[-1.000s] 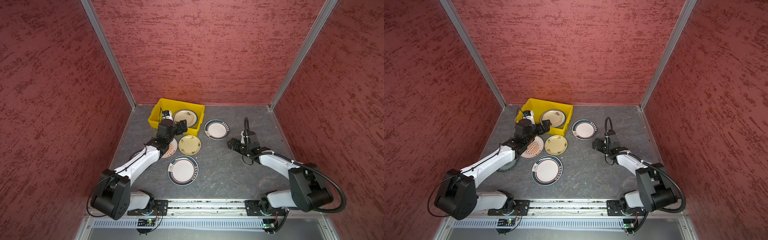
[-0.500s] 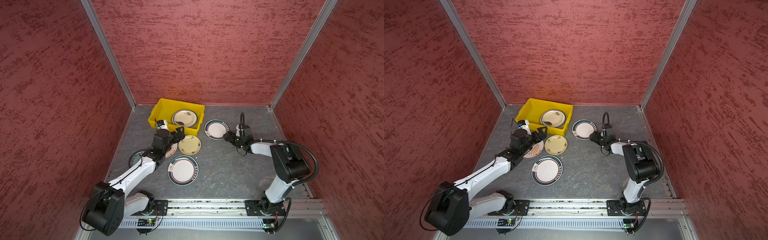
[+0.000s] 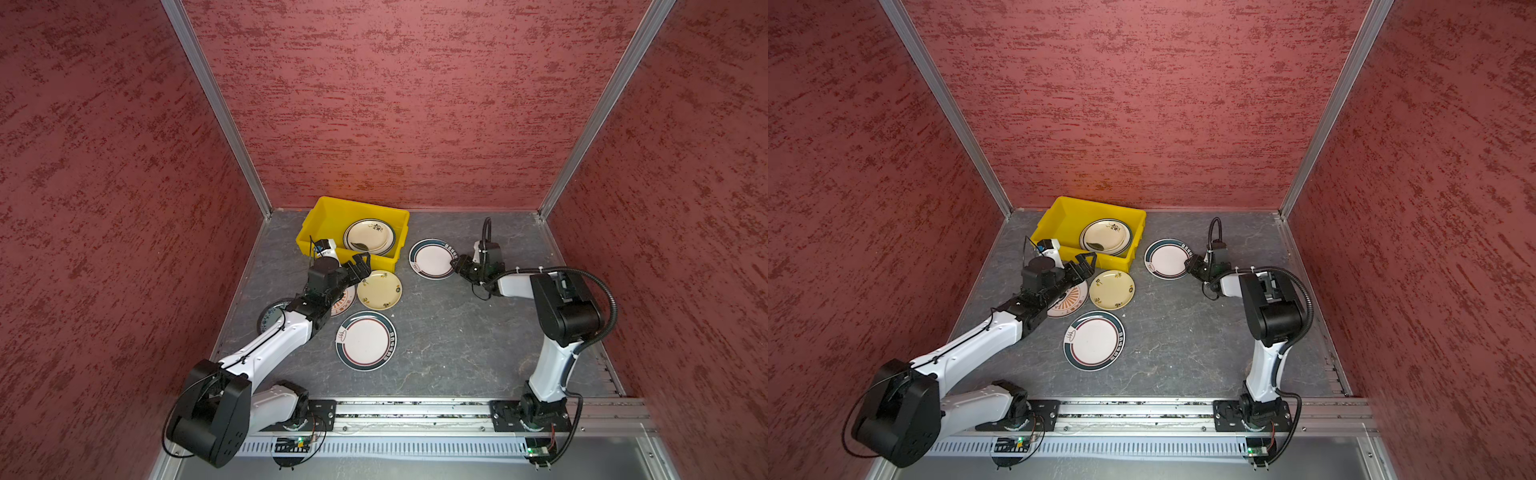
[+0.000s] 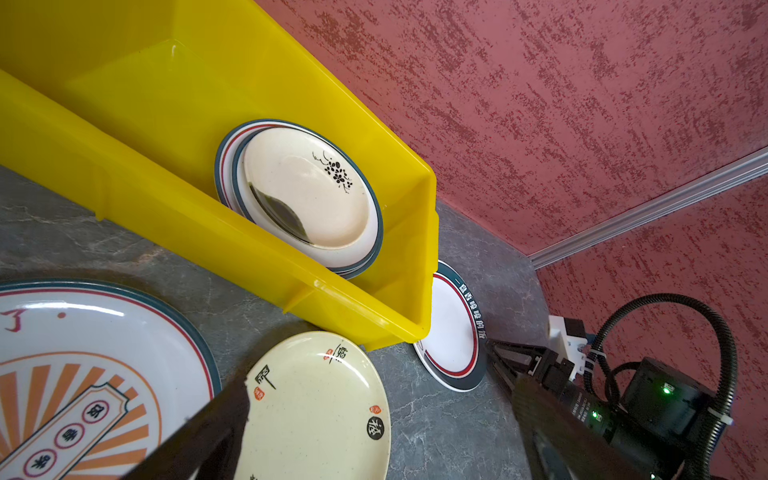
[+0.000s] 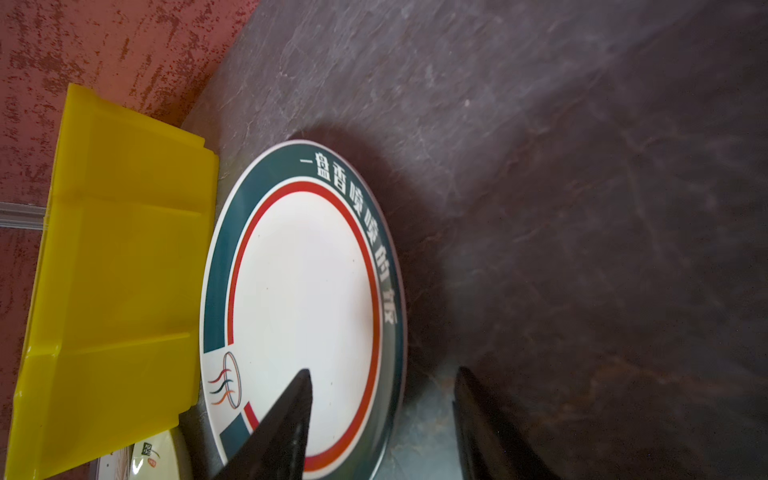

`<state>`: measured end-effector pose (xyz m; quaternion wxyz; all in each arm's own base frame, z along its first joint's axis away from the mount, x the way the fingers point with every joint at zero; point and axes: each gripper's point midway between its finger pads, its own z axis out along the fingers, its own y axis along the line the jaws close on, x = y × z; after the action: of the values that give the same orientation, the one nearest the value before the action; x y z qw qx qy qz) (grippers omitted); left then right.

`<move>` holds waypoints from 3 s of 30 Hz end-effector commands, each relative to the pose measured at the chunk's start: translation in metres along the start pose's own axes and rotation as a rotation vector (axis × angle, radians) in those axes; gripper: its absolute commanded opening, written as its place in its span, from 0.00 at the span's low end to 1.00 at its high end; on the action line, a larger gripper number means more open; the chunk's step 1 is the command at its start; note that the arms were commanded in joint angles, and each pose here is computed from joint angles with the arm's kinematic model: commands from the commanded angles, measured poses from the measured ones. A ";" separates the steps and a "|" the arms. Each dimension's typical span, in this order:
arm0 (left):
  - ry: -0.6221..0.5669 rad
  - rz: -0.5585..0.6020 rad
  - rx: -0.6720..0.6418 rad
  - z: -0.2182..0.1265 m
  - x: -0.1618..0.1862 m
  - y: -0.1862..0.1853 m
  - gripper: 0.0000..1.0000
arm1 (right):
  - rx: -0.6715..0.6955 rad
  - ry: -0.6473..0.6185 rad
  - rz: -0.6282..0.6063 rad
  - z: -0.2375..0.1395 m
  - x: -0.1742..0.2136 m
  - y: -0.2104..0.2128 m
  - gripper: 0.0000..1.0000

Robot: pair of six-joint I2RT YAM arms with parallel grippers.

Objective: Place the plates into the plastic bin on the countertop
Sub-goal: 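Pinch the green-rimmed text plate rim with right gripper while left arm approaches, then tilt the plate upright toward left gripper while left gripper moves to its rim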

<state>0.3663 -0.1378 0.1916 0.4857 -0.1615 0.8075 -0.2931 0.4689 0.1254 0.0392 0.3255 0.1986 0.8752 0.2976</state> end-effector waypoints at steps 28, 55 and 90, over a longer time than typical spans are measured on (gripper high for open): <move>0.011 -0.026 0.007 -0.012 -0.004 -0.003 0.99 | -0.032 0.009 0.057 0.008 0.001 -0.003 0.00; 0.061 0.010 0.064 0.021 0.005 -0.019 0.99 | 0.020 -0.165 0.046 -0.096 -0.029 -0.006 0.00; 0.169 0.081 0.210 0.036 0.059 -0.071 0.99 | -0.312 -0.082 0.003 -0.161 0.020 0.050 0.00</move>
<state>0.3644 -0.2255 0.1676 0.4253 -0.0685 0.8315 -0.3509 0.3478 0.1001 0.1340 0.3651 0.1865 0.8296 0.3791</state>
